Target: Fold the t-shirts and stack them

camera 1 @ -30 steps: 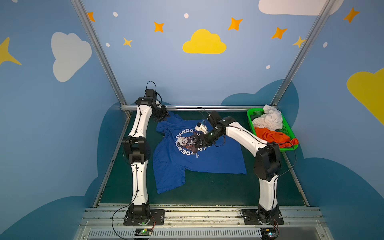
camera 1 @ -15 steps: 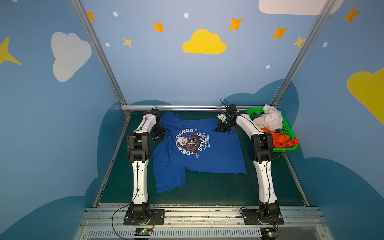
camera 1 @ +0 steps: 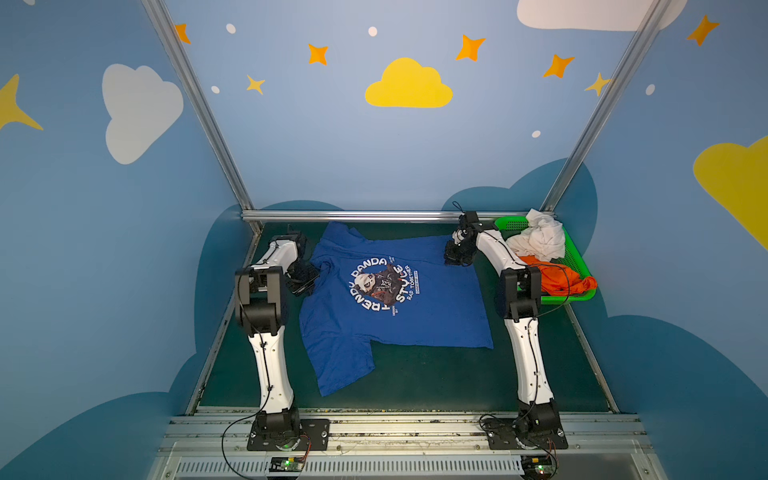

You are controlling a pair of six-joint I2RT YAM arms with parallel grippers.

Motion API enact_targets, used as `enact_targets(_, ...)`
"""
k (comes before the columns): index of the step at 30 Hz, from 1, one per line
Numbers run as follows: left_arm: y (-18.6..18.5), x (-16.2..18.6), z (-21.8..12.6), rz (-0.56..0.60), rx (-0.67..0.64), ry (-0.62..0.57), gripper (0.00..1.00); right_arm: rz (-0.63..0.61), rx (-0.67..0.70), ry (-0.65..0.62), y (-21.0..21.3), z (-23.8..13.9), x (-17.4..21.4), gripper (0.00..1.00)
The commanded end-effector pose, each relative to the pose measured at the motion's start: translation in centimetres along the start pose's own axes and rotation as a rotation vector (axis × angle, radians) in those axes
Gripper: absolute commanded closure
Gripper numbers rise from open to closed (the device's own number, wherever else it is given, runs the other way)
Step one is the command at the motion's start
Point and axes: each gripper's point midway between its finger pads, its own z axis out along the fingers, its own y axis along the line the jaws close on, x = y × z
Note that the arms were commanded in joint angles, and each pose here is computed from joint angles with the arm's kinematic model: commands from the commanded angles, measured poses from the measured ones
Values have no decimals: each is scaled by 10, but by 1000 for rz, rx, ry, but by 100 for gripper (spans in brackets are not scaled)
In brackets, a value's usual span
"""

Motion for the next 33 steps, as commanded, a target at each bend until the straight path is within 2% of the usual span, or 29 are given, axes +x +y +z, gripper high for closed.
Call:
enact_targets(1, 37, -4, 21, -73, -112, 15, 95, 62, 185, 66, -46, 3, 24, 100)
enact_targets(9, 41, -18, 17, -69, -142, 4, 95, 106, 241, 50, -62, -10, 35, 100)
enact_targets(12, 30, -25, 0, -55, -105, -20, 95, 94, 195, 52, -52, -14, 34, 100)
enact_targets(15, 7, -35, -30, -18, -38, -81, 94, 43, 122, 14, -34, -26, 20, 100)
enact_targets(17, -11, -44, -55, 19, 2, -133, 87, 3, 86, -24, -23, -38, 7, 100)
enact_targets(22, -68, -70, -87, 141, 151, -223, 65, -27, 17, -114, -14, -54, -25, 84)
enact_targets(24, -88, -80, -85, 189, 200, -239, 53, -22, -20, -144, -15, -55, -37, 79)
enact_targets(26, -105, -88, -77, 228, 243, -235, 45, -13, -66, -168, -17, -54, -49, 75)
enact_targets(29, -123, -95, -63, 265, 298, -224, 38, 4, -91, -198, -24, -53, -61, 71)
enact_targets(33, -144, -103, -48, 324, 386, -226, 35, 24, -91, -229, -36, -49, -75, 65)
